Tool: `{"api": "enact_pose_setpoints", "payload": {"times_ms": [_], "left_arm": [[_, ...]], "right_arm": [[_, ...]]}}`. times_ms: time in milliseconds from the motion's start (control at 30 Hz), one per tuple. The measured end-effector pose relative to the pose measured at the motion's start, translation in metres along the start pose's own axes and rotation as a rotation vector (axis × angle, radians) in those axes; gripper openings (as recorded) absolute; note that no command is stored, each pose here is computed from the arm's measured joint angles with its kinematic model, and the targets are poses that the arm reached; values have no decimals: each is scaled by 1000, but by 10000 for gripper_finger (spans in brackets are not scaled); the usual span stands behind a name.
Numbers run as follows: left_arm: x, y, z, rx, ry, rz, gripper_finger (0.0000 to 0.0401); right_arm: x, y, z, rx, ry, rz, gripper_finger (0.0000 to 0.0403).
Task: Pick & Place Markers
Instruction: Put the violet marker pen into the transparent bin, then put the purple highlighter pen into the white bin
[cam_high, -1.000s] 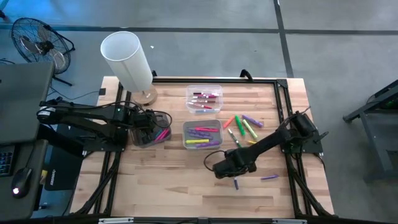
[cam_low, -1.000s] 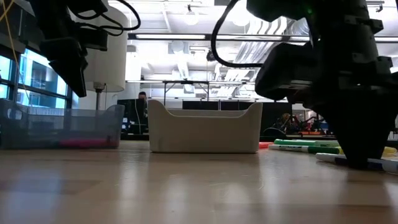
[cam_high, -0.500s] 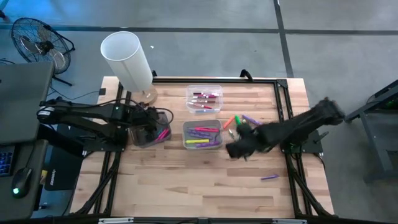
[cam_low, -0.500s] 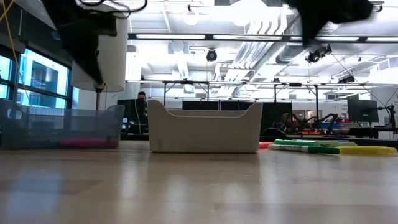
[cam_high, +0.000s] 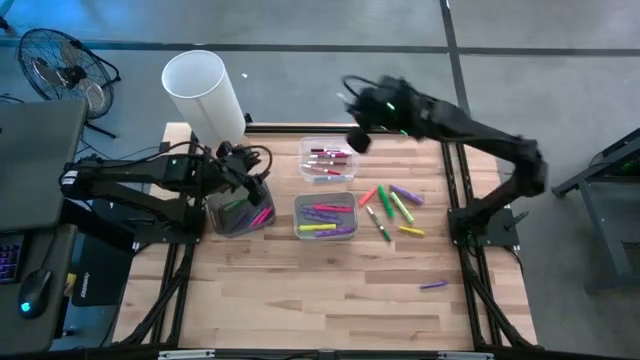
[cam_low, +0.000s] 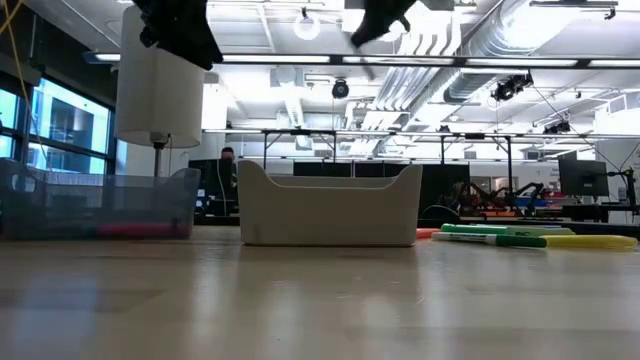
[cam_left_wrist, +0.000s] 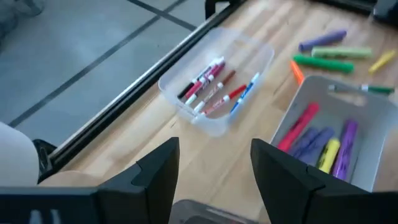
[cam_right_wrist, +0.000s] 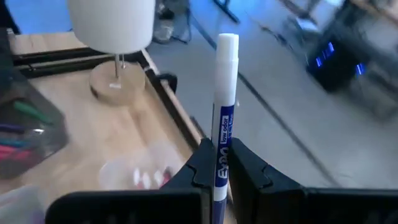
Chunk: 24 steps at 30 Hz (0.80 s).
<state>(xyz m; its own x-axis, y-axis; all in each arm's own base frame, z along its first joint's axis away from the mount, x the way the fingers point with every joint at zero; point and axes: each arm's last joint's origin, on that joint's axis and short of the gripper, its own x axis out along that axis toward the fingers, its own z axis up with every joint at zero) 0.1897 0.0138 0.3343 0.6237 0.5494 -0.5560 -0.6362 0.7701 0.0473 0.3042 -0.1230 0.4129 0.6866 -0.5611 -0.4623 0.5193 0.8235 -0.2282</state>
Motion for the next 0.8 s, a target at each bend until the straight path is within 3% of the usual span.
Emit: {"api": "enact_pose_setpoints", "payload": {"times_ms": [133, 267, 400, 567, 800], "left_arm": [[-1, -1, 5, -43, -45, -1, 194], [-1, -1, 5, -45, -42, -11, 194], [5, -6, 4, -58, -15, -13, 194], [14, -11, 2, -35, 15, 2, 194], [27, -19, -4, 9, 71, 23, 194]], "right_arm": [[69, -8, -16, -149, 104, 69, 15], [137, 3, -57, -258, 279, 171, 15], [178, 16, -95, -308, 457, 177, 35], [193, 24, -117, -316, 555, 258, 88], [159, 10, -93, -232, 508, 291, 118]]}}
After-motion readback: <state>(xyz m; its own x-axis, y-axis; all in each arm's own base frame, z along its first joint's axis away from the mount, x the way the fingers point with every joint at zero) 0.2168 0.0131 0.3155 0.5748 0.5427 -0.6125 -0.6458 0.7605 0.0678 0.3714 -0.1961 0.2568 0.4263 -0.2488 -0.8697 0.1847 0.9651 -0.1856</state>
